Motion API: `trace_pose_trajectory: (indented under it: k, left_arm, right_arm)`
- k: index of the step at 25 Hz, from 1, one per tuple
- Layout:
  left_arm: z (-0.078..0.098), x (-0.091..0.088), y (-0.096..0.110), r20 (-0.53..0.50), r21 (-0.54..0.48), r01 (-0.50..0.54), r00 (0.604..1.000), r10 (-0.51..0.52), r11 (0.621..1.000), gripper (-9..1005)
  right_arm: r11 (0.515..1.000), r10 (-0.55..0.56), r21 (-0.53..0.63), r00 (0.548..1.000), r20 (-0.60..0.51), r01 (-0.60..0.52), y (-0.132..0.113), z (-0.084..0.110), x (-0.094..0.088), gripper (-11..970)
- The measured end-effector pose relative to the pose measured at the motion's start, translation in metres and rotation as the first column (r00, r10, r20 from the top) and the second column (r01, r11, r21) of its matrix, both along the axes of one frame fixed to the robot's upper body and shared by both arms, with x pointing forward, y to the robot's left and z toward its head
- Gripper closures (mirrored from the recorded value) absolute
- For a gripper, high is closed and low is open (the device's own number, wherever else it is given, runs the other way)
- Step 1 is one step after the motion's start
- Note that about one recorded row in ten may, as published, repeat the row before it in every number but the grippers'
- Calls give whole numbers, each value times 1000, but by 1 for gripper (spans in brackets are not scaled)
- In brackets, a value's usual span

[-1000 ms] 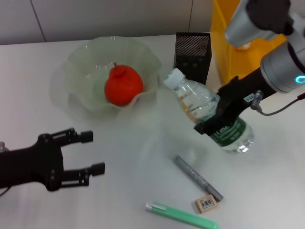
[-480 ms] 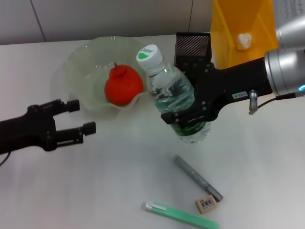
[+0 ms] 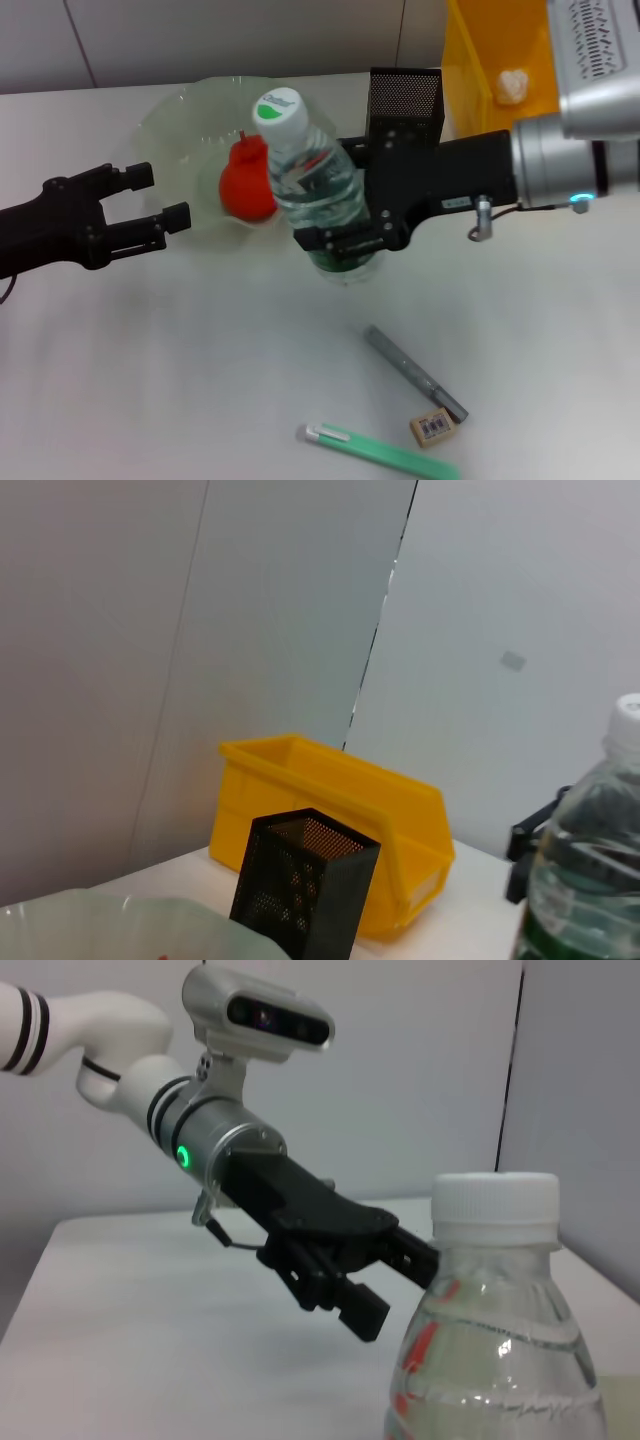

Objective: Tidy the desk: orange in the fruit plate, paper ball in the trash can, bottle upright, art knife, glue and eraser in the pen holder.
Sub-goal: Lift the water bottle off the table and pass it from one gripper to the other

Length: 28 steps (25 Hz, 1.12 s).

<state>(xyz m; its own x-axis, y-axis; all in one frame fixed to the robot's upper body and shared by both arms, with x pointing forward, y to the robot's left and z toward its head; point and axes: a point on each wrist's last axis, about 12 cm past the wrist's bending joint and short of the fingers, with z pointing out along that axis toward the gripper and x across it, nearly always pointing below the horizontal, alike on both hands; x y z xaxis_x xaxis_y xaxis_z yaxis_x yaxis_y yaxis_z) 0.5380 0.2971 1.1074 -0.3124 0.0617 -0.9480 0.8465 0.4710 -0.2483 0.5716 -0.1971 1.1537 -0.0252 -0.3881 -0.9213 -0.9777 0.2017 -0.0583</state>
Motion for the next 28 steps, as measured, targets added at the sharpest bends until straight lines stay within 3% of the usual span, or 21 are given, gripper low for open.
trace_pose_trajectory:
  k: [11, 28]
  left_arm:
    - [12, -3, 7, 19, -136, 13, 1000, -11, 991, 164]
    - [0, -9, -12, 65, -162, 58, 997, -48, 985, 167]
  right_arm:
    - [999, 39, -2, 999, 9, -39, 35, -29, 22, 192]
    - [998, 54, 43, 998, 30, -55, 71, -46, 19, 192]
